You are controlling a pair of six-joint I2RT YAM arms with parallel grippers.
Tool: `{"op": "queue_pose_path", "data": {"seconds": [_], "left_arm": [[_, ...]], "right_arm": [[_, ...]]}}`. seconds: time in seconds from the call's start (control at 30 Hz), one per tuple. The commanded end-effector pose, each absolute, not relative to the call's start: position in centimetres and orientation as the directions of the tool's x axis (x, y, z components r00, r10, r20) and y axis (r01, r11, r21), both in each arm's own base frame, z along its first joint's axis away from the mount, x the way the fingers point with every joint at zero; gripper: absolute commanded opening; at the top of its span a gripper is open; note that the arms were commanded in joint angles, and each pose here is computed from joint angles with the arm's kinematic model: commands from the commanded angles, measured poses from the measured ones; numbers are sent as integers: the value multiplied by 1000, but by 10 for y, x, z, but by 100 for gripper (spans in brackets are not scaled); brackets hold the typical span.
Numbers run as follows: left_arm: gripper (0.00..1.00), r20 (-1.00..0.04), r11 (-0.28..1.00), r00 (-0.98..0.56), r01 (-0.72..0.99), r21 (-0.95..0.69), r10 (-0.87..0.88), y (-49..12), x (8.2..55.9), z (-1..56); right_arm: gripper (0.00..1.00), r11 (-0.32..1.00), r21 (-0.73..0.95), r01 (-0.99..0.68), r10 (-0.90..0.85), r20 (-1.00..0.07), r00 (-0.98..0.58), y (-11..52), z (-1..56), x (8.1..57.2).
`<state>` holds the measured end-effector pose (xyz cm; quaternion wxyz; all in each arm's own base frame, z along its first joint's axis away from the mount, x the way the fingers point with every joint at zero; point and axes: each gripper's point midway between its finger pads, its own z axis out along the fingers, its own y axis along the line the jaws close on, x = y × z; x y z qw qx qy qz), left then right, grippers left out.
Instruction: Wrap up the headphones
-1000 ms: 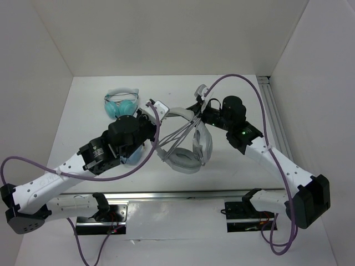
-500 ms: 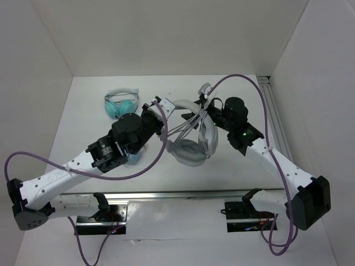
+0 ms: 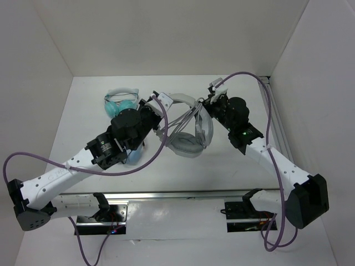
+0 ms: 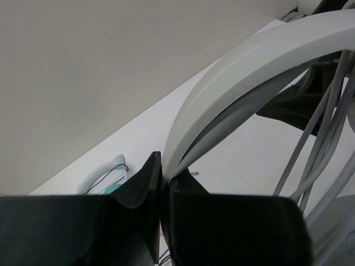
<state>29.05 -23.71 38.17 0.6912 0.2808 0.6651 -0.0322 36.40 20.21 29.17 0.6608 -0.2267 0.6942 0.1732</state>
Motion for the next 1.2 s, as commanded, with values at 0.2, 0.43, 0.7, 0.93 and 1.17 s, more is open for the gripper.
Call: {"op": "queue_pose_path", "data": {"seconds": [0.2,0.43,0.7,0.93,1.17], "left_arm": [[0,-987,937,159,340,73,19,-215,305,460],[0,-992,963,129,267,28,-7,-202,311,460],[0,-996,988,65,143,-55,-65,-186,330,429],[0,-990,990,-16,3,-139,-139,-172,335,392],[0,-969,974,-127,-101,-201,-213,-172,338,340]], "right_arm": [[99,767,-48,-640,-115,-991,-63,219,264,370],[99,861,-5,-509,-91,-985,-145,194,236,399],[99,994,96,-42,80,-951,-297,100,177,439],[99,967,229,113,249,-942,-226,52,176,429],[99,948,253,194,284,-947,-153,36,212,423]]}}
